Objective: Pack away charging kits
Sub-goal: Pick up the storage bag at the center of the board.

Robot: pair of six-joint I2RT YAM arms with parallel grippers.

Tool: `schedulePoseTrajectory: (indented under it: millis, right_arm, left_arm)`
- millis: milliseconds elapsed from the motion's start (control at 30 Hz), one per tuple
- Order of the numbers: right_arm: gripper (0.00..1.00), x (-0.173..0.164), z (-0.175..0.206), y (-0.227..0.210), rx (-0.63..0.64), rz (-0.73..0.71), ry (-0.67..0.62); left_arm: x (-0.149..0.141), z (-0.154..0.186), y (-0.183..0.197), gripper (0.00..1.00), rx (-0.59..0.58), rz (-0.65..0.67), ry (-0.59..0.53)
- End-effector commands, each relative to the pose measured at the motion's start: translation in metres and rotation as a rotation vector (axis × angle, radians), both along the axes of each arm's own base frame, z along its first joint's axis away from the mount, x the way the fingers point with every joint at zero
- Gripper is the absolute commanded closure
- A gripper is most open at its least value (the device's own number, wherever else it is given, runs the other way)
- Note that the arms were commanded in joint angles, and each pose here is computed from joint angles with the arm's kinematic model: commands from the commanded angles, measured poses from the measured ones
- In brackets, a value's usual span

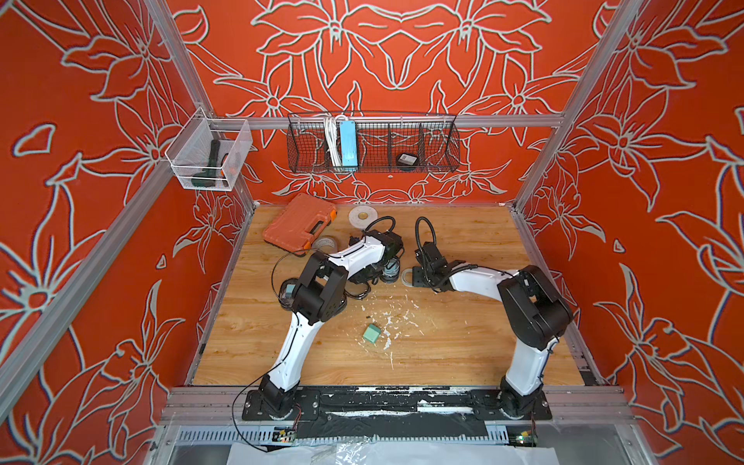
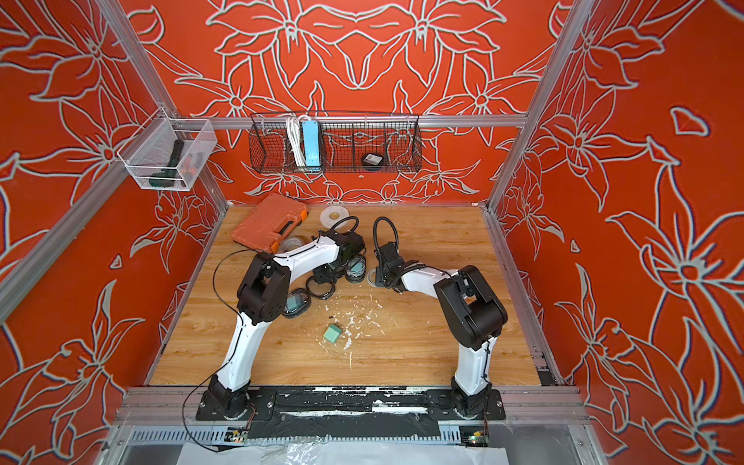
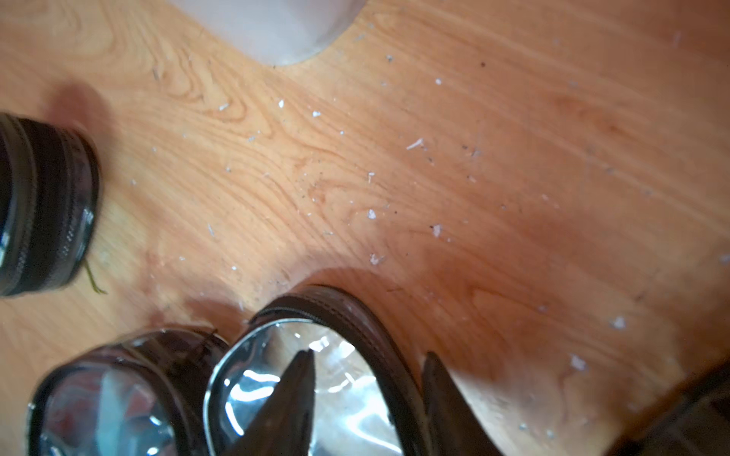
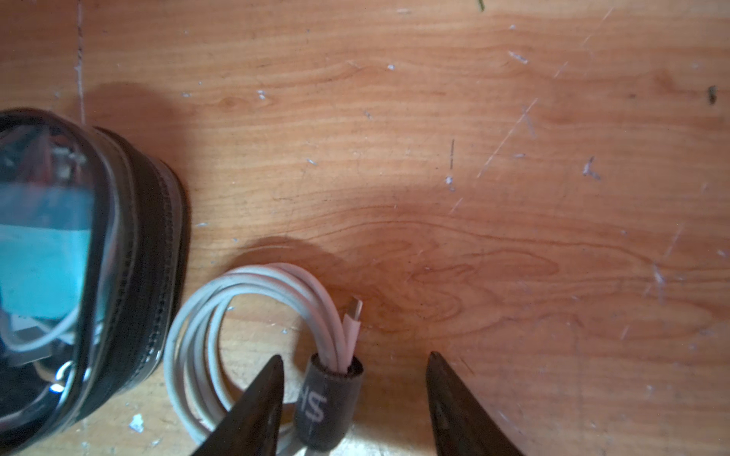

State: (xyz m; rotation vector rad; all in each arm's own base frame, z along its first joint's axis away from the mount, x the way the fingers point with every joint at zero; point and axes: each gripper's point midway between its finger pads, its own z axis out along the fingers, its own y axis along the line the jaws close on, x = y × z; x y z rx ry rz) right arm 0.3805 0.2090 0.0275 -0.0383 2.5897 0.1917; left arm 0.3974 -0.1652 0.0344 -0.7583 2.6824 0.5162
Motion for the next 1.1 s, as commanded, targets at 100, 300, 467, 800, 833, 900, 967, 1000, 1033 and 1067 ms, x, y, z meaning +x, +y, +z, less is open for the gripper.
schedulePoseTrajectory:
  millis: [100,300,467,800,833,900,967,1000,1033,1067]
  right_arm:
    - [0.42,-0.002,-0.005,0.0,0.013,-0.006,0.008]
    - [0.42,-0.003,-0.005,0.001,0.025,-0.003,0.009]
    - [0.42,-0.004,-0.005,-0.001,0.021,-0.007,0.007]
    - [0.42,-0.005,-0.004,0.0,0.03,-0.005,0.005]
    - [0.42,-0.005,-0.005,0.0,0.03,-0.006,0.006]
    - [0.42,-0.005,-0.006,0.001,0.031,-0.005,0.008]
    - [0.41,-0.003,-0.003,0.004,0.044,0.006,-0.001]
    - [0.4,-0.003,0.0,0.006,0.056,0.019,-0.007]
    - [0.39,-0.003,0.005,0.009,0.068,0.031,-0.018]
    - [0.38,-0.002,0.01,0.01,0.076,0.037,-0.029]
  left_arm:
    - [-0.021,0.02,0.006,0.67,0.03,-0.004,0.0]
    - [-0.037,0.02,0.007,0.52,0.031,-0.019,0.009]
    - [-0.048,0.033,0.003,0.46,0.045,-0.036,-0.006]
    - [-0.066,0.037,0.007,0.46,0.059,-0.053,-0.009]
    - [-0.067,0.037,0.007,0.45,0.059,-0.056,-0.008]
    - [-0.07,0.038,0.007,0.39,0.062,-0.066,-0.004]
    - [-0.069,0.039,0.004,0.32,0.058,-0.084,-0.015]
    - [-0.069,0.04,0.002,0.29,0.054,-0.097,-0.024]
    - [-0.067,0.041,-0.002,0.28,0.044,-0.115,-0.035]
    - [-0.065,0.042,-0.005,0.28,0.036,-0.137,-0.045]
